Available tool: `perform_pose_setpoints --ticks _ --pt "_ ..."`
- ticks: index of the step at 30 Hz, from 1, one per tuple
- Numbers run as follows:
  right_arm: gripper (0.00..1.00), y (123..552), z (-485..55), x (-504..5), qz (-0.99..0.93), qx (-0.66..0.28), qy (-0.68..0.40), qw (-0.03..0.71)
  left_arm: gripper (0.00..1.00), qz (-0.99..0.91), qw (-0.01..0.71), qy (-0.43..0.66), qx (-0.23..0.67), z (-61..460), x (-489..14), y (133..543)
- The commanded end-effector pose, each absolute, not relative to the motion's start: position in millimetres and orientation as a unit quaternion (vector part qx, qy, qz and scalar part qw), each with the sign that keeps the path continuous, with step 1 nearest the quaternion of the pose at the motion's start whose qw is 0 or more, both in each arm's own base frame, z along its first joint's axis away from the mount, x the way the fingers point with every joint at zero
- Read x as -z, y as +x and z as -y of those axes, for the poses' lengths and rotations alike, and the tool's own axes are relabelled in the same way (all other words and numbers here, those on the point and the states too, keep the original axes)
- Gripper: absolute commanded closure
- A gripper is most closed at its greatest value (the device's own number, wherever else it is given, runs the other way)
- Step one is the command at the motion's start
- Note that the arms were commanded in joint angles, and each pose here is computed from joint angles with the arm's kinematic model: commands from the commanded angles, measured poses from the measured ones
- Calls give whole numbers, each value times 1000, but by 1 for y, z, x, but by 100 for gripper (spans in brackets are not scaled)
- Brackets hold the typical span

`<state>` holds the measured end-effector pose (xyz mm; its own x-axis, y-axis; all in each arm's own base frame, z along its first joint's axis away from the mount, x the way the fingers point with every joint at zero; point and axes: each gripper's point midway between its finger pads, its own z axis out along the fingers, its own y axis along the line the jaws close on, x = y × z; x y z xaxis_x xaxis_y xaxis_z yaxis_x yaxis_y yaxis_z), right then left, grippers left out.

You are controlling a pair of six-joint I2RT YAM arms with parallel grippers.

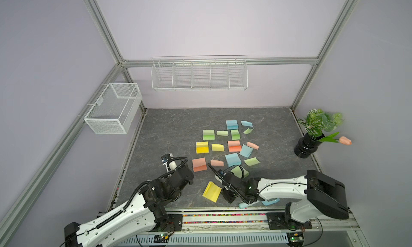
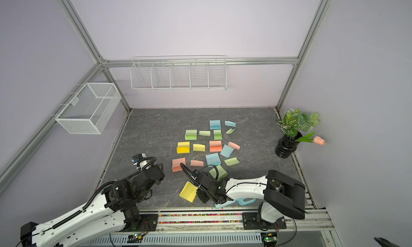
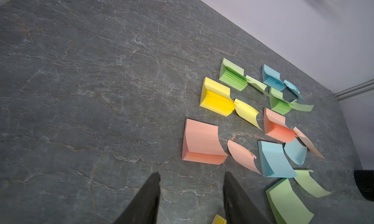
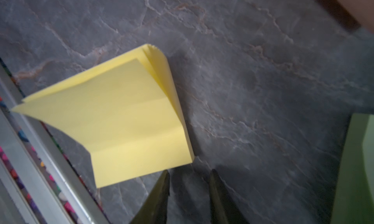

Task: Tear off pages from different memo pads
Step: Adjust the memo pad at the center of the board, then pick up the memo pad from the center of the board.

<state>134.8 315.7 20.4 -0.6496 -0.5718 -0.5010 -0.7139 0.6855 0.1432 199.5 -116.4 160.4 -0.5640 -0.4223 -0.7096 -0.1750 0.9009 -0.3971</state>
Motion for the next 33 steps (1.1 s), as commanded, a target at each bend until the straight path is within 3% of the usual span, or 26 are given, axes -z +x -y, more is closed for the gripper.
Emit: perform_pose_setpoints --ticks 1,7,11,15,24,28,33 --pt "66 144 -310 -5 -904 -128 -354 204 47 -872 446 -165 112 105 -154 200" --pt "64 175 -333 -14 -901 -143 -346 220 47 -873 447 -170 101 92 -142 194" --pt "54 189 -355 -24 -896 -218 -328 205 47 -886 419 -135 142 110 -128 187" --pt "44 193 -351 -40 -890 -220 -338 213 51 -906 362 -52 215 155 -113 175" --pt "36 176 -325 -67 -894 -224 -333 199 53 -930 249 11 269 194 -74 144" --pt "35 168 -329 -71 -892 -242 -329 192 58 -935 242 5 258 192 -64 144" --pt "34 159 -340 -73 -890 -269 -323 179 58 -926 246 -2 285 199 -66 145"
